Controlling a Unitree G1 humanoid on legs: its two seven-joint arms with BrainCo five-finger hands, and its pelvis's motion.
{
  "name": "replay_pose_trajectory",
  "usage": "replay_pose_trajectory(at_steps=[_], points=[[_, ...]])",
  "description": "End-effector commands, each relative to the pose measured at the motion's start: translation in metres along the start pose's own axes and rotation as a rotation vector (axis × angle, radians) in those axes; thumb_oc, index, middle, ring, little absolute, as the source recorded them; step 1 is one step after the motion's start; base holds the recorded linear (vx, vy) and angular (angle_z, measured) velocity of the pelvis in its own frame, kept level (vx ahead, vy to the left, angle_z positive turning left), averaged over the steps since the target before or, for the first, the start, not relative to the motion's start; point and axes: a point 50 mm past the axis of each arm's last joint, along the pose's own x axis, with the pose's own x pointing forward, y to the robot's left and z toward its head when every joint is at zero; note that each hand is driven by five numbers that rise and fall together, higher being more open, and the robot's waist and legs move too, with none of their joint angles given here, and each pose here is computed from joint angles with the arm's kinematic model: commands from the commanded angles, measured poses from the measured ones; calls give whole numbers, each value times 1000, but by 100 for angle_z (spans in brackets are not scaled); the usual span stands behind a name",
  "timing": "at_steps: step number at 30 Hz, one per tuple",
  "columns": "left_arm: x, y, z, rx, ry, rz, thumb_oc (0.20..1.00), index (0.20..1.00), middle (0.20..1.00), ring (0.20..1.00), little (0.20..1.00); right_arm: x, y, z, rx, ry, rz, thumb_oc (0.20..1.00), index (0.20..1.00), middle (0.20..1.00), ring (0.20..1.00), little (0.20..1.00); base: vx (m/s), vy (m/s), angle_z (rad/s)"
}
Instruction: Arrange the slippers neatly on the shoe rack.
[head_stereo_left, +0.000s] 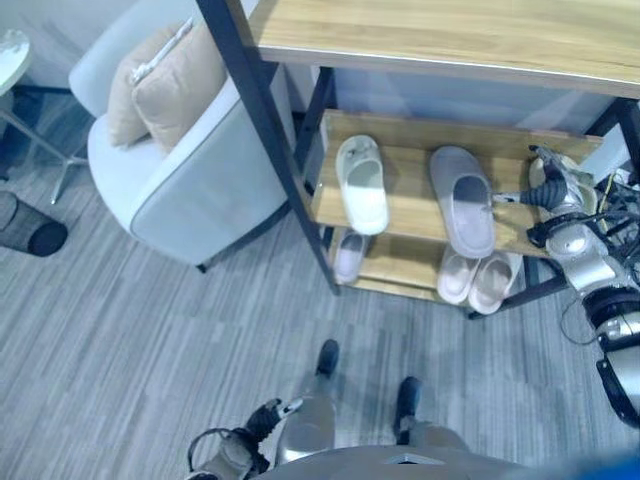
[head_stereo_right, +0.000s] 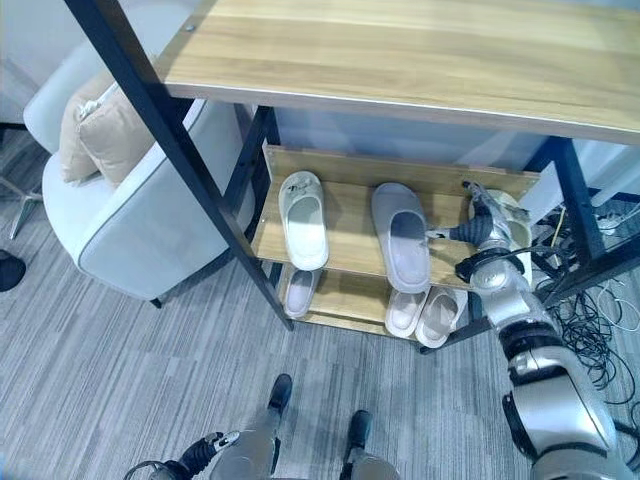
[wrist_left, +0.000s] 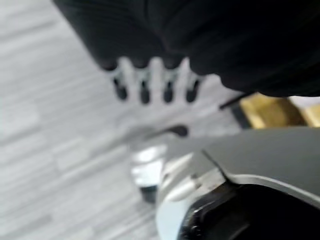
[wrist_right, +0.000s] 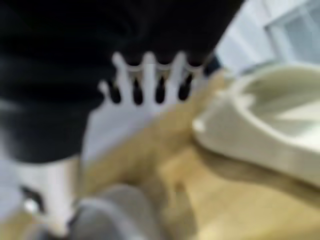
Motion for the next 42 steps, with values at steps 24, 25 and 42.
replay_pose_trajectory(at_steps=[24, 25, 42], points=[[10, 13, 35, 27, -77, 62, 1000, 1000, 1000, 1000, 1000, 4, -36, 25, 216, -96, -282, 200, 200, 200, 200, 200, -2, 24, 11], [10, 13, 34, 29, -77, 62, 1000, 1000, 1000, 1000, 1000, 3, -35, 24, 216, -94, -282, 200, 200, 200, 200, 200, -1, 24, 13], [9, 15, 31, -161, -62, 134, 1000, 1000, 1000, 1000, 1000, -142, 8, 24, 246, -413, -58, 200, 200, 200, 200, 200, -4, 10, -7]])
